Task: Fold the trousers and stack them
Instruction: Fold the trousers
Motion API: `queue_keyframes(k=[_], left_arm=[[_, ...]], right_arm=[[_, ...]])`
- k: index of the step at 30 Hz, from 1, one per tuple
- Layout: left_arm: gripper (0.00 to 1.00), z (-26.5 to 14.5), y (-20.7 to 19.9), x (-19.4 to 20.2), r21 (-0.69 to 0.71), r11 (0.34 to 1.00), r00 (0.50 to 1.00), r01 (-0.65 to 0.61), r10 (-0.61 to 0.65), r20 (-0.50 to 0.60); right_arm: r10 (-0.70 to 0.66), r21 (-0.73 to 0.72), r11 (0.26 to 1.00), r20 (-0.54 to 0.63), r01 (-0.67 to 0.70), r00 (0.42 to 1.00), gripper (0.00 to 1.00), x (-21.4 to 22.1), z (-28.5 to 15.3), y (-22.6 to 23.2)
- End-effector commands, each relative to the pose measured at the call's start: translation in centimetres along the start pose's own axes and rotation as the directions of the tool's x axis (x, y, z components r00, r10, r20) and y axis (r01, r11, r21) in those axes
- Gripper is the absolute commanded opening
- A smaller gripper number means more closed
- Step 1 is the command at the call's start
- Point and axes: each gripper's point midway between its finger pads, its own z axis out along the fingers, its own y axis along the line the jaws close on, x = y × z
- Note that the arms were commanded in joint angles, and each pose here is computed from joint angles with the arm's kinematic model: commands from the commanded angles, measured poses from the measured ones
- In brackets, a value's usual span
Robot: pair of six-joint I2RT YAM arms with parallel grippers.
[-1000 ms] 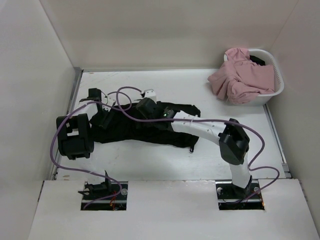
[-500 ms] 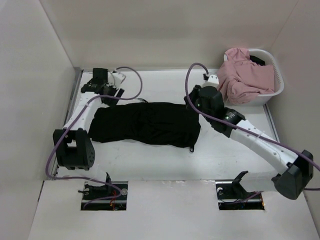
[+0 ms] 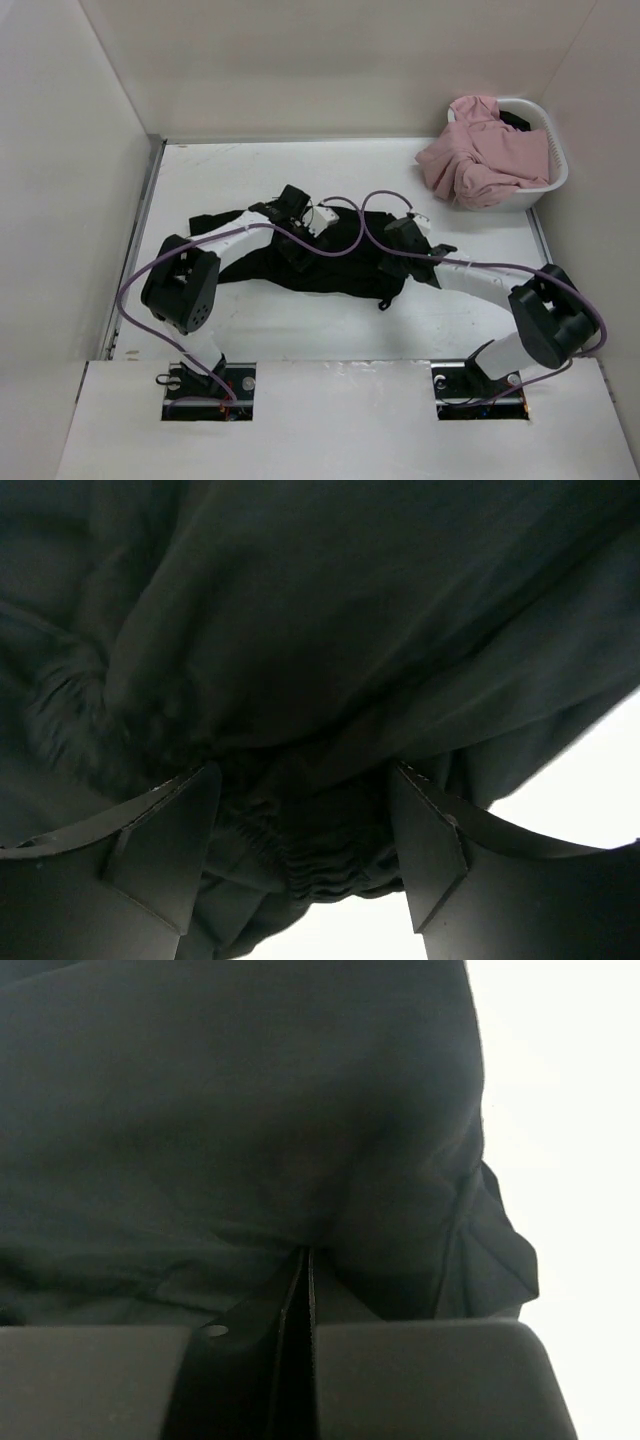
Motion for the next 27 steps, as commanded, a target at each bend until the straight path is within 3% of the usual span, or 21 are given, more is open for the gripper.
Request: queue_keyframes(k=[1, 4, 5, 7, 12, 15, 19, 26, 27], left_arm=[[0.65, 0.5, 2.5, 0.1, -0.087, 0.995, 0.999, 0.038, -0.036, 0.023], [0.66, 1.1, 2.2, 0.1, -0.092, 0.996, 1.000, 0.013, -0.011, 0.023], [0.66, 1.1, 2.0, -0.1, -0.088, 0.996, 1.000, 0.015, -0.012, 0.028], [0.66, 1.1, 1.4, -0.5, -0.078, 0.997, 0.999, 0.005, -0.002, 0.039], [0.67, 0.2, 1.0, -1.6, -0.081, 0.997, 0.997, -0.009, 0.015, 0.076], [0.67, 0.0, 0.9, -1.7, -0.081, 0.997, 0.997, -0.017, 0.023, 0.074], [0.67, -0.1, 1.1, -1.8, -0.088, 0.996, 0.997, -0.022, 0.028, 0.073], [0.68, -1.3, 1.9, -2.4, -0.108, 0.994, 0.995, -0.006, 0.017, 0.099], [0.68, -1.6, 2.1, -2.6, -0.114, 0.994, 0.994, -0.002, 0.014, 0.104]], right_arm=[[0.057, -0.025, 0.998, 0.036, -0.056, 0.998, 0.08, -0.8, 0.4, 0.0], [0.064, -0.058, 0.997, 0.072, -0.059, 0.995, 0.14, -1.9, -0.9, 0.2], [0.073, -0.090, 0.994, 0.102, -0.063, 0.992, 0.22, -2.8, -2.0, 0.5], [0.100, -0.171, 0.983, 0.185, -0.069, 0.978, 0.48, -4.9, -4.8, 1.2], [0.234, -0.234, 0.958, 0.307, -0.166, 0.922, 1.00, -8.1, -9.3, -0.9], [0.253, -0.192, 0.959, 0.256, -0.208, 0.933, 1.00, -7.8, -7.3, -2.4], [0.218, -0.225, 0.956, 0.118, -0.188, 0.969, 1.00, -6.6, -3.5, -0.9], [0.213, -0.199, 0.958, 0.012, -0.206, 0.977, 1.00, -5.5, 1.0, 0.3], [0.205, -0.214, 0.955, -0.021, -0.205, 0.978, 0.95, -5.0, 1.4, 0.9]])
